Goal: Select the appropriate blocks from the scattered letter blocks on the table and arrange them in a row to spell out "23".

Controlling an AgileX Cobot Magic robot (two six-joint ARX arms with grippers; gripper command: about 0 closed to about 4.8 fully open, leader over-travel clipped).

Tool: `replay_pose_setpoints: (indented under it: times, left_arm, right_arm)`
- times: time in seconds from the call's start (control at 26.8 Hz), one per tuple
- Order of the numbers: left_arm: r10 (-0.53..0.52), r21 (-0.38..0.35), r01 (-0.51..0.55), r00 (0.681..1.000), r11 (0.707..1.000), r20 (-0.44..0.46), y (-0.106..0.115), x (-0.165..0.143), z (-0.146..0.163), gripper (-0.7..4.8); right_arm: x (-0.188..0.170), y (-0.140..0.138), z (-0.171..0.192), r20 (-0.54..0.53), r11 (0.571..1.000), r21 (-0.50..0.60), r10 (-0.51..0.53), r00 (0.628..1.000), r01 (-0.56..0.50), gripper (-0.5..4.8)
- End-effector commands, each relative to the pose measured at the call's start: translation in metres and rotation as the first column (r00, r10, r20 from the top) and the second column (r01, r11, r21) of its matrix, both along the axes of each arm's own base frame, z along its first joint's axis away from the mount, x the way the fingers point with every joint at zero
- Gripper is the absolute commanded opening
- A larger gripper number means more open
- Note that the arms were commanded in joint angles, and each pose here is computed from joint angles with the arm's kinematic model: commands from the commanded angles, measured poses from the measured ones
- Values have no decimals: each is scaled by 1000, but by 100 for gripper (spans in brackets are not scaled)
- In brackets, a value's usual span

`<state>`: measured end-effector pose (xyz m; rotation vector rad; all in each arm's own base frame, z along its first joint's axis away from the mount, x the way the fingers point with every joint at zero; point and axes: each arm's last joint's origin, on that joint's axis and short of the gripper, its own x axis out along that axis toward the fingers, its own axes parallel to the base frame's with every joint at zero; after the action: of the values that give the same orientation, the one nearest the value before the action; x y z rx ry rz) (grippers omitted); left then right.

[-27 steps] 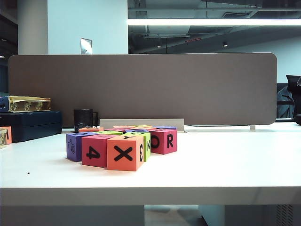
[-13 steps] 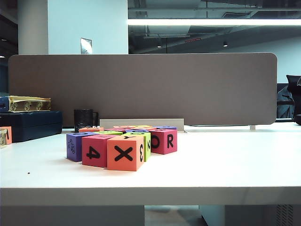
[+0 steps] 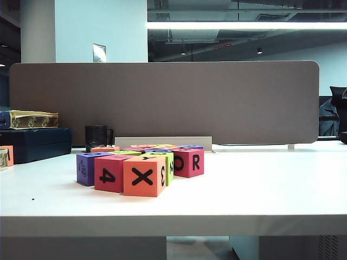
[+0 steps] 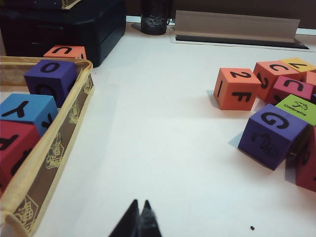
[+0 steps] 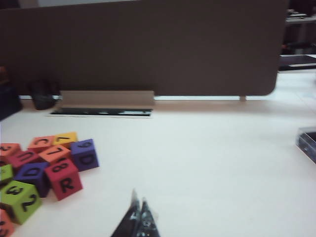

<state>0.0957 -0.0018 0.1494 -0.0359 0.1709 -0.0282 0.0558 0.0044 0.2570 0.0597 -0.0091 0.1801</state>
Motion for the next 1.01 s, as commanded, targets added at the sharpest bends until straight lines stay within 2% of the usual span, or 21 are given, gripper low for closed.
replay_pose_setpoints:
  times: [0.04, 0.34, 0.41, 0.56, 0.63, 0.86, 1.01]
  left_arm:
    - [-4, -3, 4, 1000, 1000, -4, 0, 0, 0, -6]
    - [-4, -3, 4, 1000, 1000, -5, 0, 0, 0, -6]
    - [-4, -3, 4, 1000, 1000, -5, 0, 0, 0, -6]
    - [-4, -3, 4, 1000, 1000, -4, 0, 0, 0, -6]
    - [-4, -3, 4, 1000, 1000, -5, 0, 0, 0, -6]
    - [-20, -10, 20, 1000, 1000, -4, -1, 0, 0, -6]
    - [-25, -11, 25, 1000, 1000, -4, -1, 0, 0, -6]
  right_arm:
    - [-14, 2, 17, 30, 999, -2, 53, 998, -53, -1]
    - [-44, 6, 43, -6, 986, 19, 168, 986, -168, -1]
    - [-53, 8, 47, -38, 969, 56, 243, 969, -240, -1]
    - [-60, 10, 47, -90, 947, 111, 311, 946, -301, -1]
    - [-62, 12, 44, -122, 924, 148, 370, 921, -352, -1]
    - [-64, 13, 35, -215, 904, 209, 415, 884, -374, -1]
    - [-65, 14, 35, -217, 887, 221, 451, 866, -407, -1]
